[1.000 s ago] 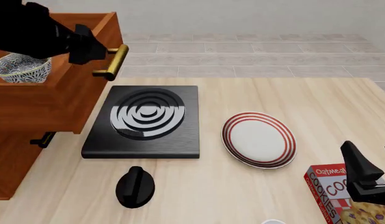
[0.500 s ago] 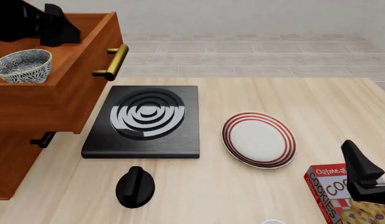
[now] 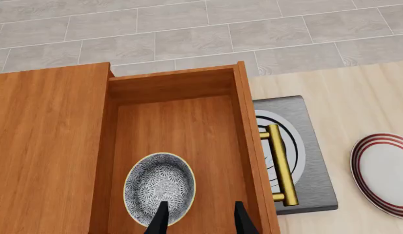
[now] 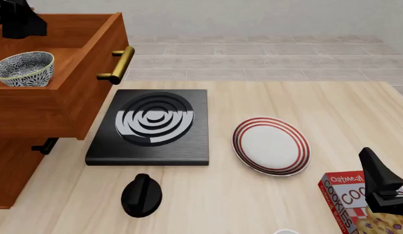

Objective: Pick the akita bowl in the top layer of the wooden cabinet and place it on the plate.

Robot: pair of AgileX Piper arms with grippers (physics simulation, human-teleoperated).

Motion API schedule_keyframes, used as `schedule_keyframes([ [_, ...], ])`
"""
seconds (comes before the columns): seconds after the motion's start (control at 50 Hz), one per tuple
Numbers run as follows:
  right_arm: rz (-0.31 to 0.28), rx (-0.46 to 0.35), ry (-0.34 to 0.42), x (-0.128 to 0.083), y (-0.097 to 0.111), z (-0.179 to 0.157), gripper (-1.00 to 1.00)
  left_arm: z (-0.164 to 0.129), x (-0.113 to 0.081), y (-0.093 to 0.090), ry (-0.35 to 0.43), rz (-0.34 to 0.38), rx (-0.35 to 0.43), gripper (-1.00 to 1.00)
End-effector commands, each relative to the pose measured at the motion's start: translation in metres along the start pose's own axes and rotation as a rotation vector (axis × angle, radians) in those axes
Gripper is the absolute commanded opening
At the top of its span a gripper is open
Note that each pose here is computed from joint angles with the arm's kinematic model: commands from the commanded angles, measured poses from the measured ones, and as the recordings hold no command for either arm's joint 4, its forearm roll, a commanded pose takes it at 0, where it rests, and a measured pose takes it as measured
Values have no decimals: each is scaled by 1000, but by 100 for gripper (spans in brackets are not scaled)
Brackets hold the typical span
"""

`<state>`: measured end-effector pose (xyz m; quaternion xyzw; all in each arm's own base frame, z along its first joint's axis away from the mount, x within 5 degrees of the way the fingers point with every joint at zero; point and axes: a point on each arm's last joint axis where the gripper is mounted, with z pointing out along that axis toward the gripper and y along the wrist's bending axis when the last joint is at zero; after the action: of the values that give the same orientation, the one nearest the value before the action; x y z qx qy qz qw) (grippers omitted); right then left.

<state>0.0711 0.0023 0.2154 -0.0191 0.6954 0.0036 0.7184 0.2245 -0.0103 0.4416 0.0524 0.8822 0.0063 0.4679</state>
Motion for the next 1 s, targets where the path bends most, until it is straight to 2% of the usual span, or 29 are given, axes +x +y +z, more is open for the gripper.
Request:
schedule_keyframes([
  [0.02,0,0,-3,-1,0,0,100,-2,-1,11,3,-21,-41,100],
  [0.14,0,0,-4,-1,0,0,100,0,2,18,14,-18,-66,100],
  [0.26,-1,-1,-3,-1,0,0,100,9,5,28,53,-71,-97,100],
  [0.4,-2,-3,-2,-1,0,1,100,11,3,27,44,-132,-93,100],
  [0.64,-3,-4,-1,0,0,2,100,26,14,38,114,-138,-123,100],
  [0.78,-4,-6,1,0,0,2,100,28,13,37,129,-149,-116,100],
  [1.0,-6,-7,3,1,1,3,100,49,12,29,168,-165,-86,100],
])
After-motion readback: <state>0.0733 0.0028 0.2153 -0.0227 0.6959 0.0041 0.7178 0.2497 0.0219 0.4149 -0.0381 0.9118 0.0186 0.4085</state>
